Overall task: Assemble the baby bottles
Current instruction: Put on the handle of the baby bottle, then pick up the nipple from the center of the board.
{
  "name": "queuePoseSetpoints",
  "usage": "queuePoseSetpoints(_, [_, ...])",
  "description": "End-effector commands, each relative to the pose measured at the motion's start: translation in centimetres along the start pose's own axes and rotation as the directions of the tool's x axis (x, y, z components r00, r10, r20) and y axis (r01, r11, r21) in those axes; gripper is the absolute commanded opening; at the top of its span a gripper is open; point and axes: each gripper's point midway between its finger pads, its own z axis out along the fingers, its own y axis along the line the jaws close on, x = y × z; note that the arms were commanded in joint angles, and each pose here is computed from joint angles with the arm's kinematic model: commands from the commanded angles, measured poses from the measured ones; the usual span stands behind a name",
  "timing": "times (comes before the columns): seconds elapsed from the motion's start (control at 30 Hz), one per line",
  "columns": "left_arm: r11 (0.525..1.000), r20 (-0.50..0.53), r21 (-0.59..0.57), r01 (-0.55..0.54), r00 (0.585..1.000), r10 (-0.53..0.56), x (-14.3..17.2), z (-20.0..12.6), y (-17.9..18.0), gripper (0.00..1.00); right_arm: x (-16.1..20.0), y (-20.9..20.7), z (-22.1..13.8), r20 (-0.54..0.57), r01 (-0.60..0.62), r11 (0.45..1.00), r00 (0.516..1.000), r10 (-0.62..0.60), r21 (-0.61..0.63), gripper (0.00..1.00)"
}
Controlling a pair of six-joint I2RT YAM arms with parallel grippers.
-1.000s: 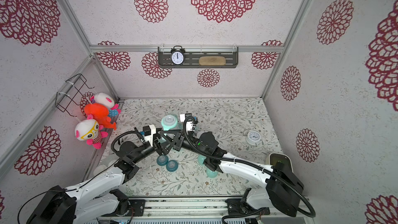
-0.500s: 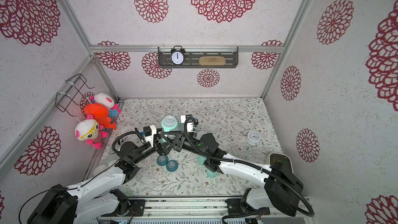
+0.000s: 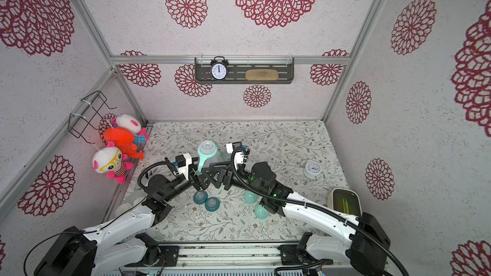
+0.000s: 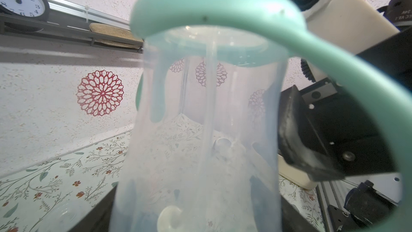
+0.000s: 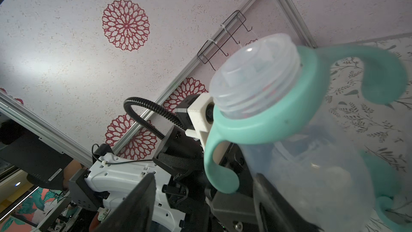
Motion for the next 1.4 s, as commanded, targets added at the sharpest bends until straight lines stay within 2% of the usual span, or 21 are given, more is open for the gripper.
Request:
queuePoseSetpoints(0.0, [1.000, 0.035, 0.002, -0.031, 0.999, 0.031, -0.7, -0.4, 0.1, 0.00, -0.2, -0.8, -2.0, -0.026, 0.094, 0.990, 0.995, -0.092, 0.102, 0.73])
queuePoseSetpoints(0.3, [0.999, 0.023, -0.032, -0.013, 1.000, 0.014, -0.3, -1.2, 1.3, 0.00, 3.0, -5.6, -6.6, -0.205, 0.219, 0.910, 0.967, -0.153, 0.353, 0.75])
queuePoseSetpoints(0.63, [0.996, 0.004, -0.088, 0.001, 1.000, -0.001, -0.3, -3.2, 2.2, 0.00, 8.2, -12.0, -7.1, -0.397, 0.334, 0.823, 0.906, -0.146, 0.459, 0.82])
queuePoseSetpoints(0.9, [0.992, -0.016, -0.121, 0.023, 1.000, -0.025, -0.2, -4.9, 1.9, 0.00, 13.4, -16.0, -4.3, -0.561, 0.461, 0.764, 0.813, -0.160, 0.450, 0.84])
queuePoseSetpoints(1.1, [0.989, -0.009, -0.143, 0.025, 1.000, -0.027, -0.6, -6.2, 1.6, 0.00, 17.3, -17.4, -1.5, -0.660, 0.534, 0.757, 0.728, -0.186, 0.377, 0.88])
queuePoseSetpoints(1.2, [0.989, -0.011, -0.146, 0.026, 1.000, -0.028, -0.7, -6.6, 1.4, 0.00, 18.7, -17.9, -0.3, -0.688, 0.552, 0.758, 0.700, -0.194, 0.348, 0.92])
queuePoseSetpoints(1.37, [0.989, -0.024, -0.146, 0.036, 0.999, -0.040, -0.6, -6.9, 1.1, 0.00, 20.1, -18.7, 1.5, -0.716, 0.574, 0.753, 0.668, -0.205, 0.320, 0.93])
